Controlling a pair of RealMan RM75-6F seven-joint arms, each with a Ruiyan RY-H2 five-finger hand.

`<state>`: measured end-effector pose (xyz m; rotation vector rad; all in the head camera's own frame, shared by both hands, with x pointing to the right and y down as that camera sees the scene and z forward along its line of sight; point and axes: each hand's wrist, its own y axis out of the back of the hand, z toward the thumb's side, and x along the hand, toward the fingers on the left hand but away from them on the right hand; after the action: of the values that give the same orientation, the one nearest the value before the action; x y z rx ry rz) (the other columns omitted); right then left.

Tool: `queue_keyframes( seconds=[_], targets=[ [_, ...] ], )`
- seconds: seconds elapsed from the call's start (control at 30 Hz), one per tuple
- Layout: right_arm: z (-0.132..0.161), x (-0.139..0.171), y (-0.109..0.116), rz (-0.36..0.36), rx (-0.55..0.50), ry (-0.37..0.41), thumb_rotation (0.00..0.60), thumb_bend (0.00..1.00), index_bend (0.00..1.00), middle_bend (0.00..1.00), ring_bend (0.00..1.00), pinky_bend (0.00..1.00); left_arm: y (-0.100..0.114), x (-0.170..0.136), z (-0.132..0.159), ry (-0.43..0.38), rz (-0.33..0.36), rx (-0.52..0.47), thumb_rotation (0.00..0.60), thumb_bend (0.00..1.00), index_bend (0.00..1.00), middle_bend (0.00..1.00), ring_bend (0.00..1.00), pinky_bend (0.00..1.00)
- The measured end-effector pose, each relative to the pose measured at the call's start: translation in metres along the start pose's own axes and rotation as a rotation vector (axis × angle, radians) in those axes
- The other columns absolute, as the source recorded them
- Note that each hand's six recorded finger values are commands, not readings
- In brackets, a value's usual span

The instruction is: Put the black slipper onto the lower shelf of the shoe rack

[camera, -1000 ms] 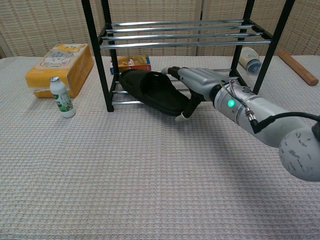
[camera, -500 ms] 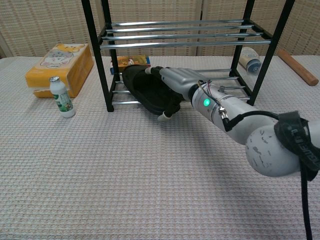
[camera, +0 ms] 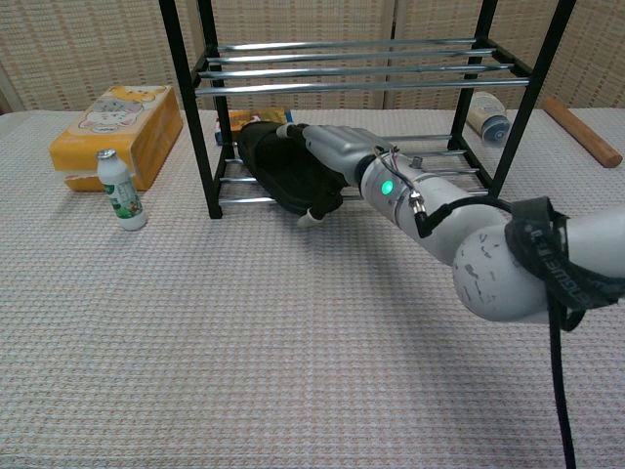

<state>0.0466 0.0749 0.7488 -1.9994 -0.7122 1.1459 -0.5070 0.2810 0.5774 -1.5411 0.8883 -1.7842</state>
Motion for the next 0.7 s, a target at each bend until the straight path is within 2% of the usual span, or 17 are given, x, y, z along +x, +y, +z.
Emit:
queue_keyframes(
  seconds=[0.33,0.53,0.7],
  targets=[
    [-0.014,0.039,0.019,0.01,-0.007,0.04,0.6,0.0,0.0,0.0,0.0,0.06,0.005,0.006,0.011,-0.032,0.017,0.0,0.6,0.18,0.16,0.08,0.11,0.25],
    [-0.038,0.085,0.039,0.033,0.011,0.029,0.6,0.02,0.0,0.0,0.0,0.06,0.013,0.012,0.021,-0.058,0.037,-0.001,0.6,0.17,0.16,0.08,0.11,0.25],
    [-0.077,0.14,0.053,0.049,0.047,-0.032,0.6,0.03,0.0,0.0,0.0,0.06,0.019,0.018,0.034,-0.085,0.057,0.003,0.6,0.18,0.16,0.08,0.11,0.25]
  ],
)
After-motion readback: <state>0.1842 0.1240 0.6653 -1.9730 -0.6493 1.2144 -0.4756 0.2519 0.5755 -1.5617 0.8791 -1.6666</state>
